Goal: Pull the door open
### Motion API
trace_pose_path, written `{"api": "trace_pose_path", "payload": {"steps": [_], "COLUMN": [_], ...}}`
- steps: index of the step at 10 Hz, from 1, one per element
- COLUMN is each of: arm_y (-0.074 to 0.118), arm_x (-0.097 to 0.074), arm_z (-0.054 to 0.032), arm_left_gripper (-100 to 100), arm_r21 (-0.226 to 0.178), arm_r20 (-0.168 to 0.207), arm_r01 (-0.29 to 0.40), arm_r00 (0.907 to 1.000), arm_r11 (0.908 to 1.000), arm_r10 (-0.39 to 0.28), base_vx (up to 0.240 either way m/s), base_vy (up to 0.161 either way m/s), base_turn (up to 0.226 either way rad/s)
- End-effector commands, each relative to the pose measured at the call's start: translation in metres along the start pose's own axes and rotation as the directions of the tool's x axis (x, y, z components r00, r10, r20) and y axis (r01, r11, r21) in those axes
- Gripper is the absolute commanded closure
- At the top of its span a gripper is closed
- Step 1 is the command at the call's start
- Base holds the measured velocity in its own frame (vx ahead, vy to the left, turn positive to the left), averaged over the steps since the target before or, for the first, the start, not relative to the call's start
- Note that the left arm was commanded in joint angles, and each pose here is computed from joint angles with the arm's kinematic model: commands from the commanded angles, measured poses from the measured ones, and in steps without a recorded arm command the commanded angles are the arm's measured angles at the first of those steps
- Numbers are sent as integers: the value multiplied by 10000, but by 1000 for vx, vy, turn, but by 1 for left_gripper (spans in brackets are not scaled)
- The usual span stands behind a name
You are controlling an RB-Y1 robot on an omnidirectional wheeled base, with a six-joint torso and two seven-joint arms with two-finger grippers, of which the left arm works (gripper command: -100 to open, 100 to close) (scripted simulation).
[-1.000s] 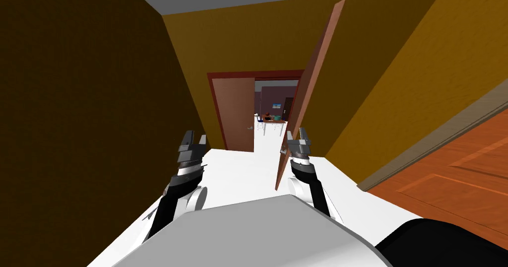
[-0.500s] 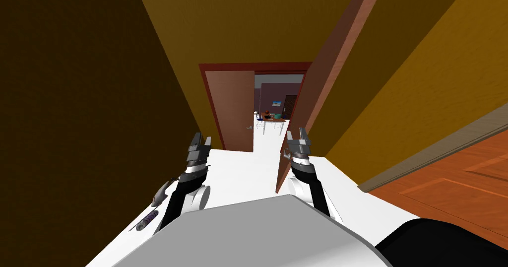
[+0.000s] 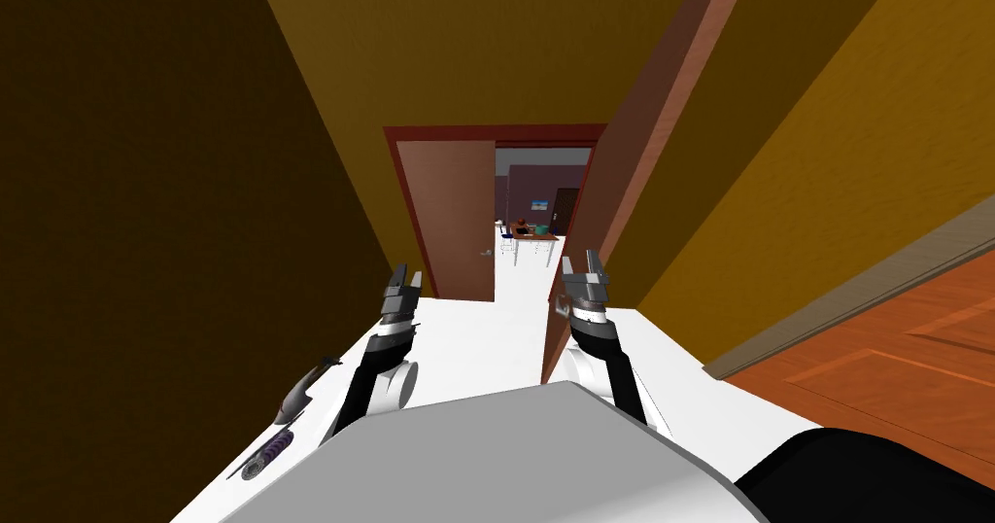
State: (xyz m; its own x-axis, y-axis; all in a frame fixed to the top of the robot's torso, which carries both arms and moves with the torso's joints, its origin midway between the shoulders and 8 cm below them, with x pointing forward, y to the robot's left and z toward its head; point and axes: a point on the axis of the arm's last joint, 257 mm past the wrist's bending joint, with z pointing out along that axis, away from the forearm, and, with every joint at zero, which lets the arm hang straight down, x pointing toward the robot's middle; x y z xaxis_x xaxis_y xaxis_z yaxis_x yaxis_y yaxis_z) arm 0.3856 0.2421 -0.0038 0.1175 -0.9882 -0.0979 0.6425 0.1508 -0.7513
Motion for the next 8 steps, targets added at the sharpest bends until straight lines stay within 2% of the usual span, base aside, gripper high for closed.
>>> {"api": "trace_pose_path", "payload": {"steps": [1,8], "arm_y": [127,698], "arm_x": [35,249], "arm_z": [-17,-137], "arm_left_gripper": [-100,-100], "arm_r21": [-165,-1007], "arm_r20": [-112,-585], "arm_r01": [54,291], "arm_r00": [9999,9977], "arm_r11": [9998,9945], "arm_r10": [-55,-351], "base_vx": [95,95], "base_vy": [-19,-16], "base_turn": [-38,-35]}}
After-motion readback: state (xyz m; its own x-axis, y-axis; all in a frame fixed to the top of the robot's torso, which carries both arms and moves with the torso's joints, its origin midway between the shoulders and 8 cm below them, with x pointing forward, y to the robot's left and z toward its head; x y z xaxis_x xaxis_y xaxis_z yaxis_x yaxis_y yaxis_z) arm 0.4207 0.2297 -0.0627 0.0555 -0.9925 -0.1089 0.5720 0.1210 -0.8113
